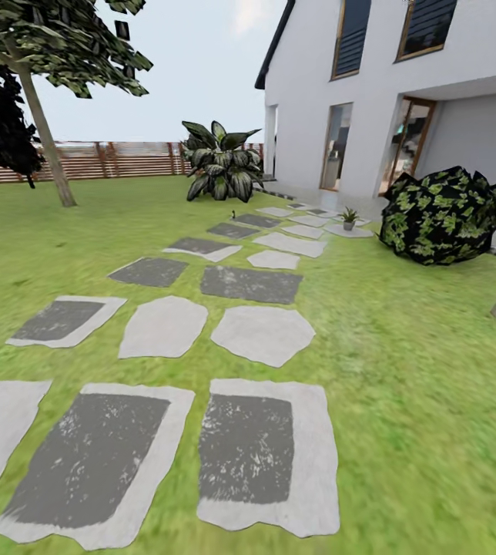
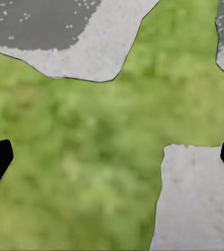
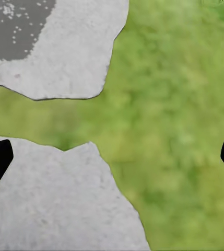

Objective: Pick up the pesticide atomizer in the garden and spray insectifuge to fully cover both potted plants in the garden.

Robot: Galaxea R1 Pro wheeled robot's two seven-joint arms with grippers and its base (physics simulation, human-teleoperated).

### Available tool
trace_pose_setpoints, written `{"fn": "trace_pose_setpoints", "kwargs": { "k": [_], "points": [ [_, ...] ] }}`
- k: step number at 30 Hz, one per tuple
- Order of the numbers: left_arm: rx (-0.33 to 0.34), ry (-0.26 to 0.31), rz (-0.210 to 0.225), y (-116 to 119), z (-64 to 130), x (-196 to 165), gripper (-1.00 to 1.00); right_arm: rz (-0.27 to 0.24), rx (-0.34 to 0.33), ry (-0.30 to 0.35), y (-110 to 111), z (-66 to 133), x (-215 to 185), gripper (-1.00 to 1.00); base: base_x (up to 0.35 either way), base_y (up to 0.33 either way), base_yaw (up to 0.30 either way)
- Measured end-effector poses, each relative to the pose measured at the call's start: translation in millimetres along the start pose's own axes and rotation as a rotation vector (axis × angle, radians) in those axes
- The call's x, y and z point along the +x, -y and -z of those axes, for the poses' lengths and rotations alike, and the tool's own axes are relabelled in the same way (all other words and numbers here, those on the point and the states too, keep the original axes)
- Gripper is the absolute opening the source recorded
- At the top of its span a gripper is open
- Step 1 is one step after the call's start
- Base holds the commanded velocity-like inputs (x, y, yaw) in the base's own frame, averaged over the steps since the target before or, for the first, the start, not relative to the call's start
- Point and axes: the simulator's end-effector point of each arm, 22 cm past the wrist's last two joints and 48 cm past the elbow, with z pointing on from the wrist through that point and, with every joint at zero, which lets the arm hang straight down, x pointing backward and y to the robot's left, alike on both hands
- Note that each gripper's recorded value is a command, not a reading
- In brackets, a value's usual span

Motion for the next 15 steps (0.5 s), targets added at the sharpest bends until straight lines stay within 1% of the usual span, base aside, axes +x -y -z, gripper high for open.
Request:
{"fn": "trace_pose_setpoints", "kwargs": {
  "k": [2,5,15],
  "points": [
    [0.000,0.000,0.000,0.0,0.0,0.0,1.00,0.000,0.000,0.000,-0.1,0.0,0.0,1.00,0.337,0.121,-0.132],
    [0.000,0.000,0.000,-0.2,0.0,0.0,1.00,0.000,-0.001,0.000,-0.1,0.0,0.0,1.00,0.337,0.121,-0.054],
    [0.000,0.000,0.000,-0.1,0.0,0.0,1.00,0.000,-0.001,0.001,-0.2,-0.1,-0.2,1.00,0.337,0.121,-0.008]
  ]
}}
